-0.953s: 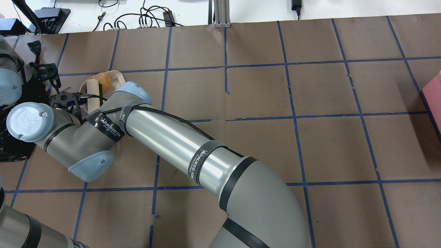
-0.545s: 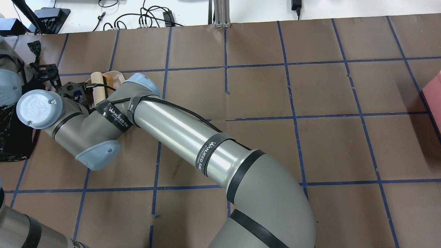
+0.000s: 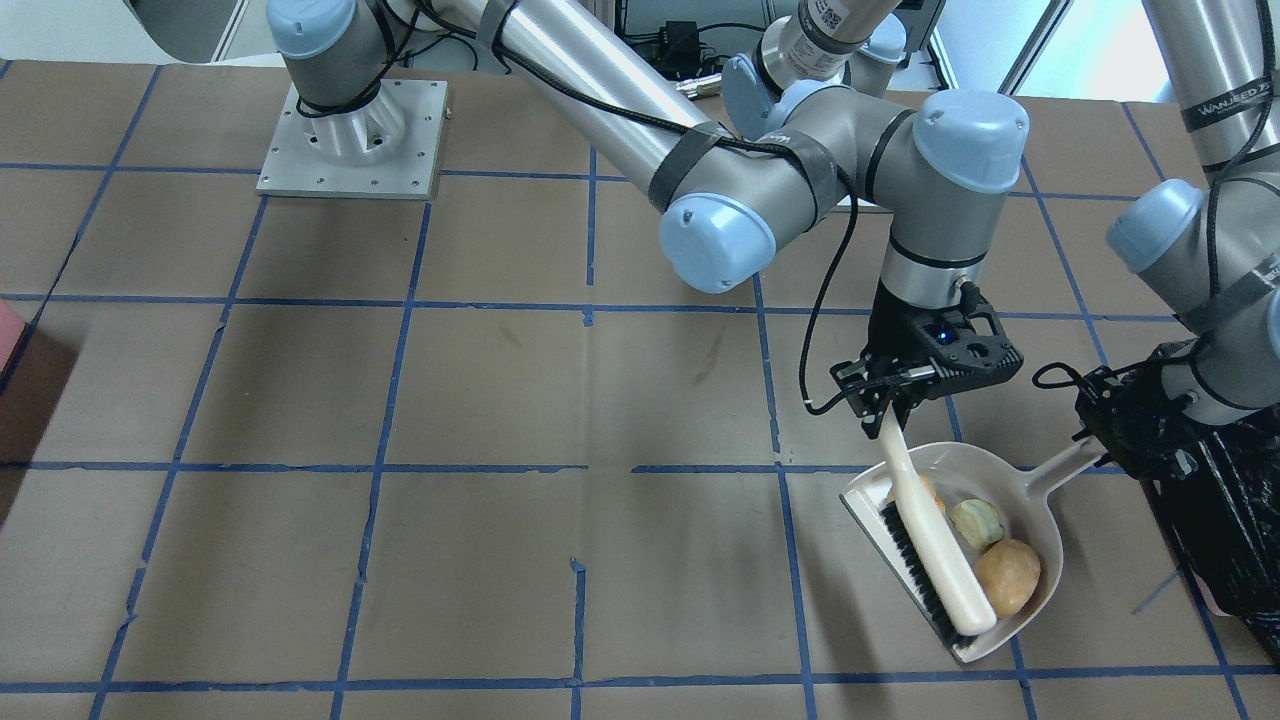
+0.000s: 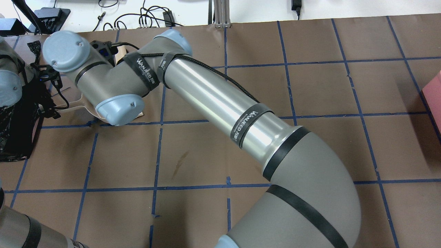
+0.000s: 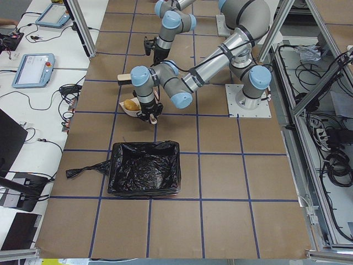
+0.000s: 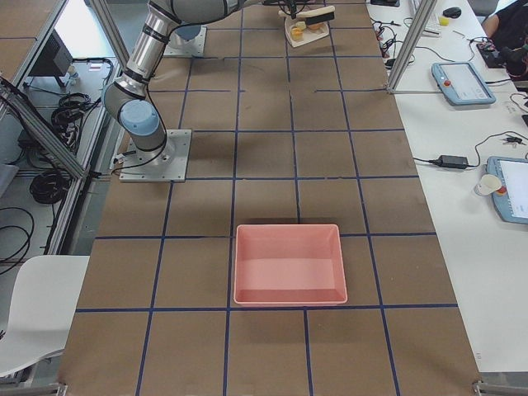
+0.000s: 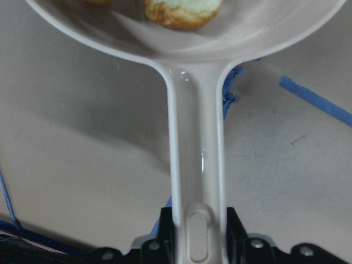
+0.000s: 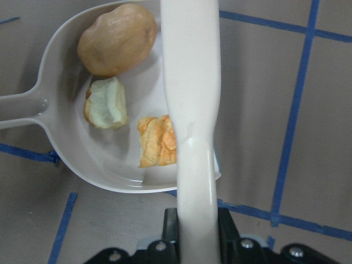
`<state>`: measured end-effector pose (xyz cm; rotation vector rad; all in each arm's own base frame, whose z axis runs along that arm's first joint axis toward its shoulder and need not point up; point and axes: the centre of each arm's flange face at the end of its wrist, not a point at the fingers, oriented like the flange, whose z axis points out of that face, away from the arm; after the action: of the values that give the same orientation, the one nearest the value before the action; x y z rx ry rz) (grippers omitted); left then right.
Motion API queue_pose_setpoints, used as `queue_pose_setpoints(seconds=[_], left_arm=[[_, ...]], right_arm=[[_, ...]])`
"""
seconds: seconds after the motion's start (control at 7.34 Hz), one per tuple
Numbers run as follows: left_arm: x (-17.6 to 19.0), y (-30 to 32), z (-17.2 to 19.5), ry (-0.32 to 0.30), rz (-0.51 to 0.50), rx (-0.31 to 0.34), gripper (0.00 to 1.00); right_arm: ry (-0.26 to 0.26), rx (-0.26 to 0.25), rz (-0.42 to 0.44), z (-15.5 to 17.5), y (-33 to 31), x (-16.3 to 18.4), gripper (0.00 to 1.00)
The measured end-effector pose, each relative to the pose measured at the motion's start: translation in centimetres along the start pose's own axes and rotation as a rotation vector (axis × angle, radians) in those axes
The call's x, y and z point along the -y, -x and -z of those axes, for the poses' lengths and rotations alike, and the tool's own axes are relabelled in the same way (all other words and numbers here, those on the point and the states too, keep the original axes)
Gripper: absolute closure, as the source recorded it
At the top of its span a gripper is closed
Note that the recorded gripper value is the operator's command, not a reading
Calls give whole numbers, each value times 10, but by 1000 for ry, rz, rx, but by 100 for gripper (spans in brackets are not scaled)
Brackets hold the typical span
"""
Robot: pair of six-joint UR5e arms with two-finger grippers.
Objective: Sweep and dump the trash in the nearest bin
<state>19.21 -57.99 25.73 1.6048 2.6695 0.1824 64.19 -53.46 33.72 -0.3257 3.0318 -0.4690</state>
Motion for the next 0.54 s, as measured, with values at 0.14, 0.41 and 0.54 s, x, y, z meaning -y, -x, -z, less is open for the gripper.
queue_pose_setpoints(seconds=[0.14, 0.41, 0.54], left_arm=[[1, 0, 0, -14, 0, -1, 99], [-2, -1, -4, -64, 12, -16, 99], [-9, -1, -7, -104, 30, -25, 99]], right_arm=[[26, -24, -43, -8, -42, 23, 82], [105, -86, -122, -21, -132, 54, 82], [158, -117, -150, -26, -176, 61, 82]])
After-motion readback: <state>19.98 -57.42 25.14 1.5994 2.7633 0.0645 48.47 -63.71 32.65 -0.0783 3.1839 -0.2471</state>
